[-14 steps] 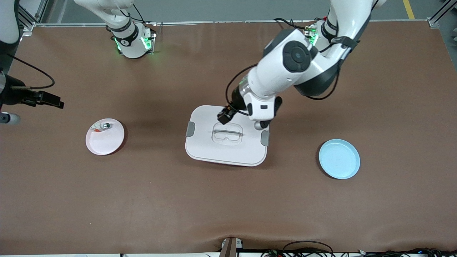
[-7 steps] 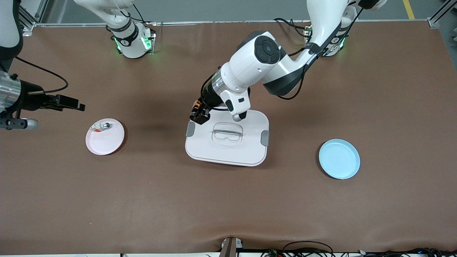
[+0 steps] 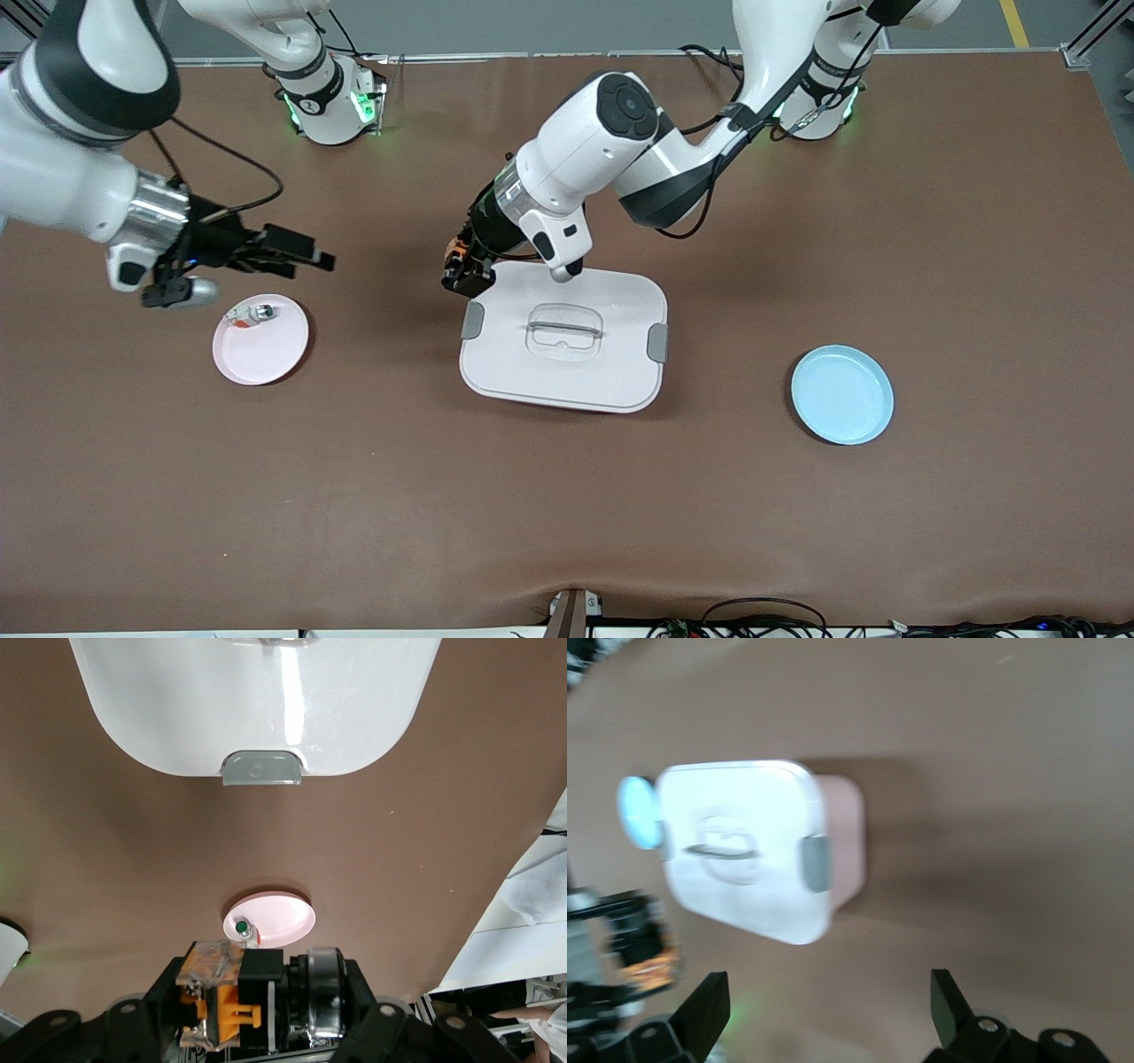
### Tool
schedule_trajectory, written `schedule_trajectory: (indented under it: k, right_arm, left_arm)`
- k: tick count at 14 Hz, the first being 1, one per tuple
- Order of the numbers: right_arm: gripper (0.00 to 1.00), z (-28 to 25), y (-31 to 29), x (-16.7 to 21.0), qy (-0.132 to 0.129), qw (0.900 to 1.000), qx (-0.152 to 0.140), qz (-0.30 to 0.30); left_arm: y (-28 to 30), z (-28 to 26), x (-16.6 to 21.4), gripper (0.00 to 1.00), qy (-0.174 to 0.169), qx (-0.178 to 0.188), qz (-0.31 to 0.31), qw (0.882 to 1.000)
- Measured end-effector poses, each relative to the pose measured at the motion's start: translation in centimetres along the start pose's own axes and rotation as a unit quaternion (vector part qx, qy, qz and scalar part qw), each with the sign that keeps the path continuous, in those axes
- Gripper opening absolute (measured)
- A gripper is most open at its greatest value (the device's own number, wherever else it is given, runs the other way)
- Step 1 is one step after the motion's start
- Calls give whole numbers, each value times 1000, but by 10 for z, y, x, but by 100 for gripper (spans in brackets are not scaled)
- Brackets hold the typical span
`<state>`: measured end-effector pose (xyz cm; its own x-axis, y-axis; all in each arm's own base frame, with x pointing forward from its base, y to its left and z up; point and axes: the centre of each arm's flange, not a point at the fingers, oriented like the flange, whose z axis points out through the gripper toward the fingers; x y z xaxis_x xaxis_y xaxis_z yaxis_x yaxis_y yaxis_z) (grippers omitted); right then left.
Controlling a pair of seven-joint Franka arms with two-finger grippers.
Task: Transfer orange switch to right arm and place
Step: 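Bring the right gripper to the switch held by the left gripper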
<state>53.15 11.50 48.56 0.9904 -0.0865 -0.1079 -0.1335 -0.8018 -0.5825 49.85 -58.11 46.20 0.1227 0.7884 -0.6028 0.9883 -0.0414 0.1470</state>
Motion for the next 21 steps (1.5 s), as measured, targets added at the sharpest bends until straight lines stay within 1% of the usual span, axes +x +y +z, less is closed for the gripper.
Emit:
schedule_trajectory:
  k: [3, 7, 9, 13, 15, 17, 21]
  right_arm:
    - [100, 22, -25, -14, 7, 999, 48, 0]
    - [100, 46, -34, -22, 14, 996, 80, -24]
    - [100, 56, -29, -26, 29, 995, 96, -25]
    - [100, 78, -38, -45, 54, 993, 99, -32]
    - [100, 91, -54, -55, 63, 990, 120, -41]
    - [100, 98, -59, -60, 67, 988, 126, -57]
    - [100, 101, -50, -60, 72, 985, 122, -101]
  left_arm:
    - [-11, 14, -4, 73, 14, -1, 10, 1000]
    - [-15, 17, -6, 73, 18, -1, 14, 1000]
    - [-14, 15, -7, 73, 17, -1, 14, 1000]
    - [-14, 14, -8, 73, 18, 1, 15, 1000]
    - [-15, 15, -9, 73, 18, 2, 15, 1000]
    - [-15, 15, -8, 73, 19, 3, 15, 1000]
    - [-15, 15, -8, 73, 19, 3, 14, 1000]
